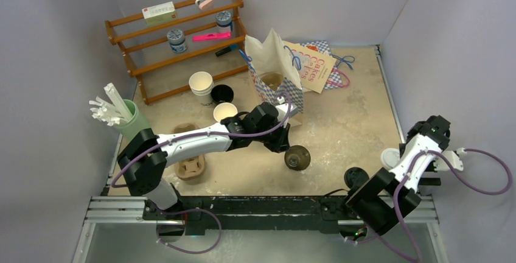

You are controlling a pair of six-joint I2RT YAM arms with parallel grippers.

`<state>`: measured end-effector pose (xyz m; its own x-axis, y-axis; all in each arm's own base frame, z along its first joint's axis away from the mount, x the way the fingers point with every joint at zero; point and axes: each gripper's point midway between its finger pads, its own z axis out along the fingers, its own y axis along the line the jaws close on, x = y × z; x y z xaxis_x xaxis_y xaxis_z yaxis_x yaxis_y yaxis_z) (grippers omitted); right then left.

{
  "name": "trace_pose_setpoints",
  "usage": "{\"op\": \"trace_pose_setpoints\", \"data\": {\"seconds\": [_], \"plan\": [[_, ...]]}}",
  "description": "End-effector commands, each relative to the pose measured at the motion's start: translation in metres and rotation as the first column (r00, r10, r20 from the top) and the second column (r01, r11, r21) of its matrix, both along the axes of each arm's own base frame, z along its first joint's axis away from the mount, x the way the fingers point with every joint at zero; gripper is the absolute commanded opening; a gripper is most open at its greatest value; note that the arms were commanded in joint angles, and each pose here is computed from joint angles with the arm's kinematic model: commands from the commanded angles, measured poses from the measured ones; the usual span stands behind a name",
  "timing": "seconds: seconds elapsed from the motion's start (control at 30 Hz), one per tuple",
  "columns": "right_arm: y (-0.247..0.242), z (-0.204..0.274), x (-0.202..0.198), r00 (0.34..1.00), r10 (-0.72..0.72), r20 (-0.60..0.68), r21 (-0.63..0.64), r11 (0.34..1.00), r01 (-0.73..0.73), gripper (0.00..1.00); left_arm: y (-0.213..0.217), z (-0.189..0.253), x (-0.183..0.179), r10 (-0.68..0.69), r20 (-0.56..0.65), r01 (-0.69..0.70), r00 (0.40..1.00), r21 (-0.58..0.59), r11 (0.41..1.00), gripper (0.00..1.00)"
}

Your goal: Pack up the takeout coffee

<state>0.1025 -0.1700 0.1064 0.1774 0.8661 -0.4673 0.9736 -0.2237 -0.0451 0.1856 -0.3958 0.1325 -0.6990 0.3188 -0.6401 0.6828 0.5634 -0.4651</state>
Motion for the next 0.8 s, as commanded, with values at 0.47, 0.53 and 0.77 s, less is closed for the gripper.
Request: {"op": "trace_pose_setpoints", "data": {"seconds": [0.47, 0.53, 0.77], "plan": [[-0.032, -0.008, -0.012, 0.997, -0.026, -0.078, -0.016, 1.0, 0.025, 0.99, -0.015, 0.041, 0.001, -0.041, 0.071, 0.049, 0.997, -0.124, 0.991, 0.0], [-0.031, -0.013, -0.015, 0.996, -0.025, -0.084, -0.009, 1.0, 0.025, 0.99, -0.014, 0.04, 0.001, -0.038, 0.075, 0.047, 0.996, -0.124, 0.991, 0.0], [-0.03, -0.022, -0.01, 0.998, -0.023, -0.062, 0.013, 1.0, 0.024, 0.99, -0.012, 0.04, 0.005, -0.029, 0.083, 0.039, 0.996, -0.122, 0.992, 0.0]]}}
